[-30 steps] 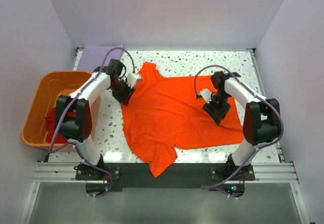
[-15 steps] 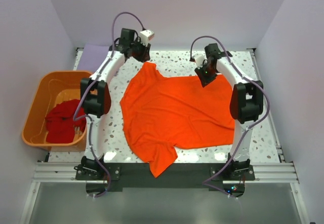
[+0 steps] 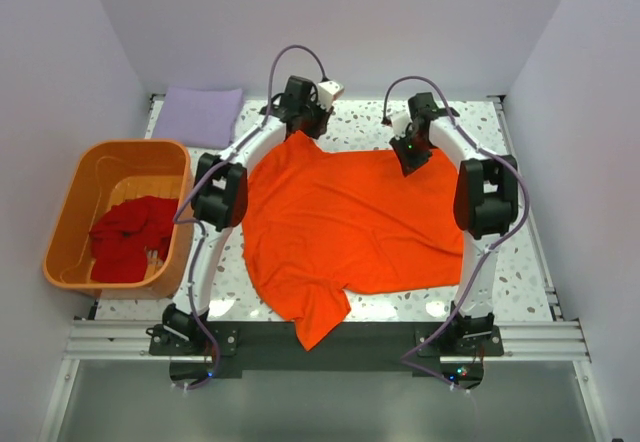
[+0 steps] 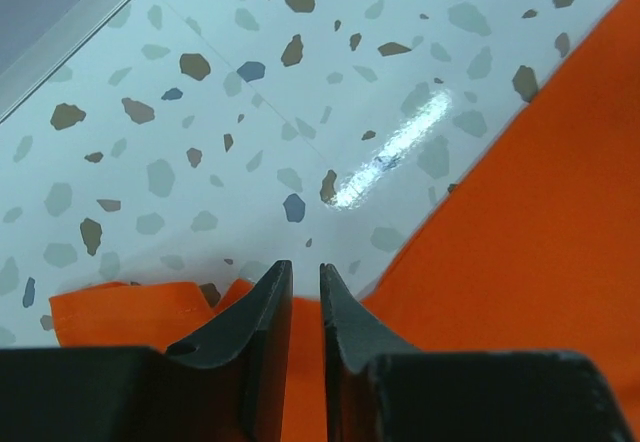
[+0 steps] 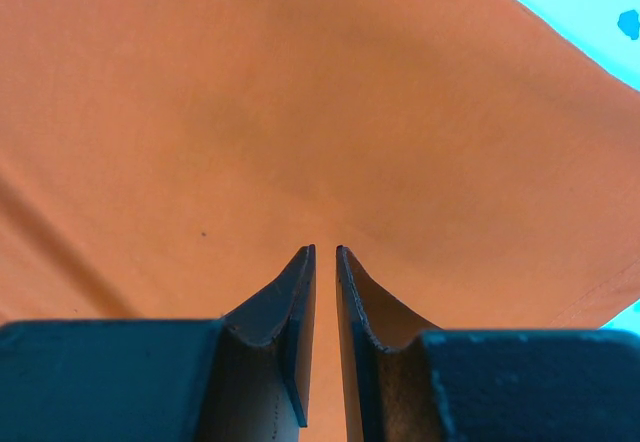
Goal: Fold and stack the t-shirts
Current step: Flatten the tshirt out
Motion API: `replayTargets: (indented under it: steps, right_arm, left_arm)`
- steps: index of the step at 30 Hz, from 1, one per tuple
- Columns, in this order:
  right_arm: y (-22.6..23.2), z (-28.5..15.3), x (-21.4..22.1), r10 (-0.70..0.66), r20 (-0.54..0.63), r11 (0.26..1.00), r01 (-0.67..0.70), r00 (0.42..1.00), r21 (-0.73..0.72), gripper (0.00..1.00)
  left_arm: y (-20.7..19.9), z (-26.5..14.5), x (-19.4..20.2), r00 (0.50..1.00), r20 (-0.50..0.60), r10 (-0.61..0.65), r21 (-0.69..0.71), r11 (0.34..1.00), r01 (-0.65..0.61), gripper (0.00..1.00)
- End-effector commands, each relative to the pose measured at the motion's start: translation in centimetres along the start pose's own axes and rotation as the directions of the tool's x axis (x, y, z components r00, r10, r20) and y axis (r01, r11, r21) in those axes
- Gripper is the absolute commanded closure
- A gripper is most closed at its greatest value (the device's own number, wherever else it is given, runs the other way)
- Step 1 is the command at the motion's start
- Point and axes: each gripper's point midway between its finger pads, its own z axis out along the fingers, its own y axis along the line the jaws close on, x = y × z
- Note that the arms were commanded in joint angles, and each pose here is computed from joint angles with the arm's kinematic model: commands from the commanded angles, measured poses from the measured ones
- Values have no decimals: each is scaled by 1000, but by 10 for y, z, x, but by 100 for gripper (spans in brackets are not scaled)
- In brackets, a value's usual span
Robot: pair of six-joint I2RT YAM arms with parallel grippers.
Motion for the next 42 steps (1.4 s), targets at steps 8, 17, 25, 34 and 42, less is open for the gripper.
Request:
replayTargets:
  steps: [8,17,25,34,42]
  right_arm:
    - [-1,-8,-4,37,37,999,-38,999,11,82]
    - [-2,-10,0,37,30,999,-38,999,21,82]
    - [-2,-11,0,46,27,999,-46,999,17,82]
    - [1,-9,3,52,19,999,-52,998,3,82]
    - [0,-12,0,52,24,999,-53,998,6,81]
  left_arm:
    - [42,18,29,998,-69,-7,-180,984,-5,68]
    - [39,26,57,990,-135,-37,-171,985,14,64]
    - [18,34,36,999,-36,-37,-42,998,36,96]
    - [8,31,-30,966,244,86,26,995,-95,100]
    - [-10,23,-63,911,399,103,107,982,-158,64]
